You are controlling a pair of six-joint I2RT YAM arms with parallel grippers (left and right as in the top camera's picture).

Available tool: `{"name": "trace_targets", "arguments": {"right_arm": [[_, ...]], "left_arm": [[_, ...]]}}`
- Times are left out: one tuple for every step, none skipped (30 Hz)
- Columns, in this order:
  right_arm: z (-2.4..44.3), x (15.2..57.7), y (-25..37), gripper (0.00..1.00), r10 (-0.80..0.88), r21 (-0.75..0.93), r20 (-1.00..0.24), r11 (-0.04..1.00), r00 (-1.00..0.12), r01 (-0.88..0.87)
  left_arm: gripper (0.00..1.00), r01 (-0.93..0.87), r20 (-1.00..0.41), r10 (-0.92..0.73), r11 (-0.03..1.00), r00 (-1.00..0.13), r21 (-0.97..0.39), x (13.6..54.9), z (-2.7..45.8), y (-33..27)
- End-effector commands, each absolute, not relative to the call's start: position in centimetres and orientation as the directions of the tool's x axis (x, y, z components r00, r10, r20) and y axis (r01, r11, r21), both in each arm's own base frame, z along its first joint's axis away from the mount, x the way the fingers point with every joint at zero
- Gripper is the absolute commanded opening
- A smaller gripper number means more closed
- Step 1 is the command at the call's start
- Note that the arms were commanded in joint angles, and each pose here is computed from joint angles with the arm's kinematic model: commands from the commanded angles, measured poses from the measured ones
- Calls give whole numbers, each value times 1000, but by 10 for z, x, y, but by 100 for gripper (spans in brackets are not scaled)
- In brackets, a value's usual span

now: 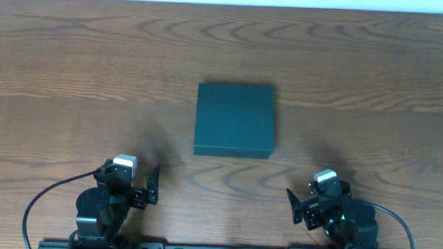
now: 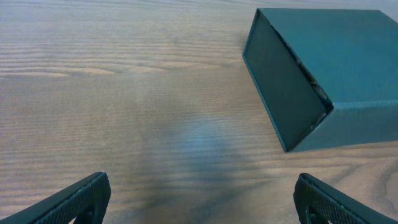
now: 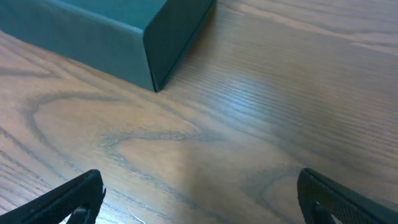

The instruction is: Pack container

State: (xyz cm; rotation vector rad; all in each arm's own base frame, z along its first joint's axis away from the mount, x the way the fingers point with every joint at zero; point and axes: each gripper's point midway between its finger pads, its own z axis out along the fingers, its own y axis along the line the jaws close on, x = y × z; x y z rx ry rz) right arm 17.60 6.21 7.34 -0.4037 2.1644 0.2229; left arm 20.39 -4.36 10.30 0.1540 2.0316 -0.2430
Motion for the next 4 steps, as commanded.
{"name": "trace_targets", "arguments": {"right_arm": [[73, 176, 61, 99, -191, 19, -814, 935, -548, -354], [73, 177, 61, 99, -190, 19, -814, 935, -548, -354], [73, 176, 61, 99, -191, 19, -814, 935, -548, -354], [73, 176, 61, 99, -191, 19, -814, 935, -548, -354]], "left_arm": [[95, 208, -887, -8, 971, -461, -117, 204, 98, -44], [95, 208, -887, -8, 971, -461, -117, 204, 98, -44], [95, 208, -887, -8, 971, -461, -117, 204, 98, -44], [95, 208, -887, -8, 971, -461, -117, 204, 98, -44]]}}
